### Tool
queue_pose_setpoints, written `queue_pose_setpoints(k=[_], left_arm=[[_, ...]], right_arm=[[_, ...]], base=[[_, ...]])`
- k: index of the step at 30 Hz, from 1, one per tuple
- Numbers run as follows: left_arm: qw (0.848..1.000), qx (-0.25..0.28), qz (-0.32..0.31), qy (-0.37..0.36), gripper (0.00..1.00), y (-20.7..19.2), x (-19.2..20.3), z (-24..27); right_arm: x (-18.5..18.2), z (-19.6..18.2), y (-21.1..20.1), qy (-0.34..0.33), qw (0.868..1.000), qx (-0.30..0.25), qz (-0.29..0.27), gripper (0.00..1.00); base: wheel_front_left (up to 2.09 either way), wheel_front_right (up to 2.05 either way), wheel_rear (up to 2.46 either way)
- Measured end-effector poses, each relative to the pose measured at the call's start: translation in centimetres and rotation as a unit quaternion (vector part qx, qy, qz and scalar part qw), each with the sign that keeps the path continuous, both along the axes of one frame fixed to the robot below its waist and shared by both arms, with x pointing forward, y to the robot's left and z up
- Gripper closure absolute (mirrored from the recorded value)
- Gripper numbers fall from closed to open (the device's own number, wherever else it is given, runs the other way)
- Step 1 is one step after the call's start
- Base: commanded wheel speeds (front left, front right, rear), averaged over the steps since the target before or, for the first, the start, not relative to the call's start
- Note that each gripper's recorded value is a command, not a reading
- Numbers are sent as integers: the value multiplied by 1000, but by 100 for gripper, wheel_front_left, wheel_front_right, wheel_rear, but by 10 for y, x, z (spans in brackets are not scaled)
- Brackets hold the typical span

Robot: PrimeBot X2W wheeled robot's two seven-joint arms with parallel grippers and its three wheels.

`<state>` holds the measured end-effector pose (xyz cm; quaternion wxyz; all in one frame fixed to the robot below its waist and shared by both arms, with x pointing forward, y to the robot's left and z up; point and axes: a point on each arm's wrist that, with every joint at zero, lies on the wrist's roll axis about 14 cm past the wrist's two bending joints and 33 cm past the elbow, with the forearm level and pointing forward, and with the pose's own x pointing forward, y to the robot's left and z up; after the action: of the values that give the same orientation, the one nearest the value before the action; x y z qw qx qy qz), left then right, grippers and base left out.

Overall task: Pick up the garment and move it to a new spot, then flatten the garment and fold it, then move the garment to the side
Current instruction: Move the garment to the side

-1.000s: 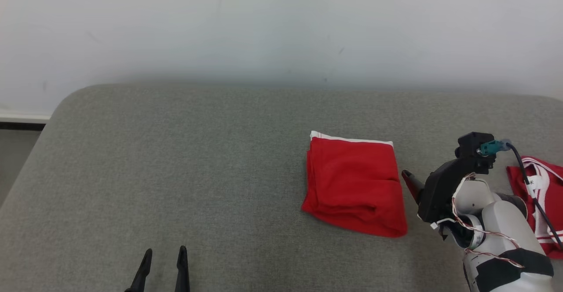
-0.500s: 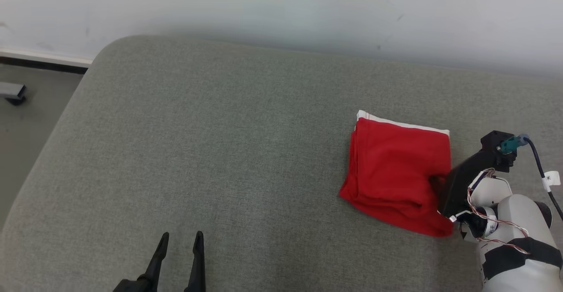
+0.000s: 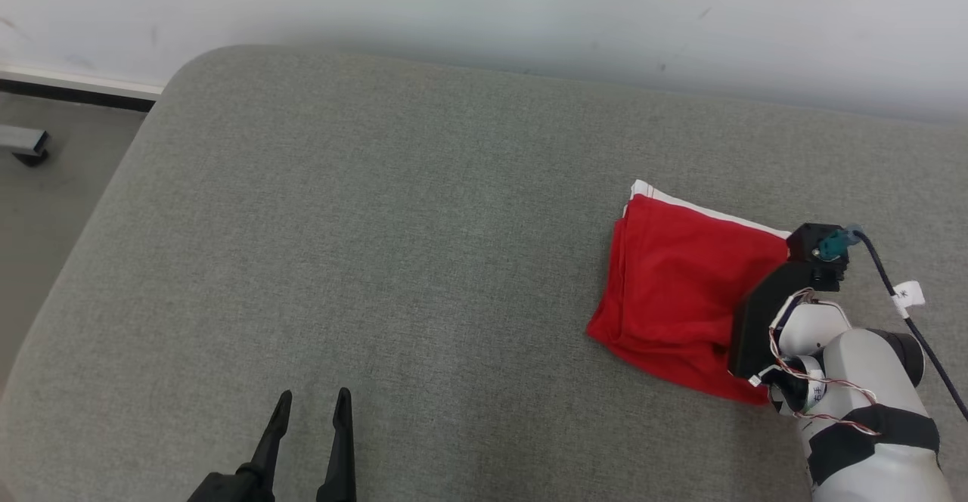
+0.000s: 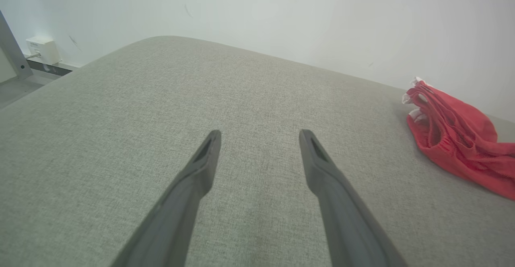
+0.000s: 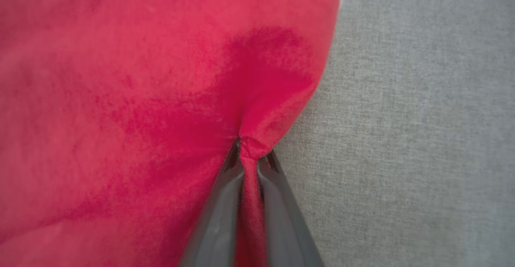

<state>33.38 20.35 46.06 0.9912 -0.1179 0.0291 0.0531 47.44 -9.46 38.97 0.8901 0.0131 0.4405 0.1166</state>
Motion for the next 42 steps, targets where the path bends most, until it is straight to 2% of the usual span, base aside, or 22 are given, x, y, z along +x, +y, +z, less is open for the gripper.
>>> queue_pose_setpoints(k=[4,10,17,30,35,42], left_arm=[[1000,0,-4,-8,0,-2,4,4],[1000,0,-16,-19,0,-8,11,10],[998,-4,-58,-29,0,-32,30,14],[982,-8,-182,-50,0,-113,85,17],[978,-7,-207,-36,0,-128,95,3],[974,-2,-225,-21,0,-138,107,-16]], right_arm=[[-1,10,0,-15,999,-37,34,100],[-4,35,-14,-49,986,-113,112,100],[-7,80,-55,-91,975,-153,133,100],[-24,124,-178,-124,965,-225,50,100],[-33,115,-225,-98,961,-258,17,100],[-35,101,-272,-76,953,-292,-11,100]], base=[[0,0,0],[0,0,0],[0,0,0],[0,0,0],[0,0,0],[0,0,0]])
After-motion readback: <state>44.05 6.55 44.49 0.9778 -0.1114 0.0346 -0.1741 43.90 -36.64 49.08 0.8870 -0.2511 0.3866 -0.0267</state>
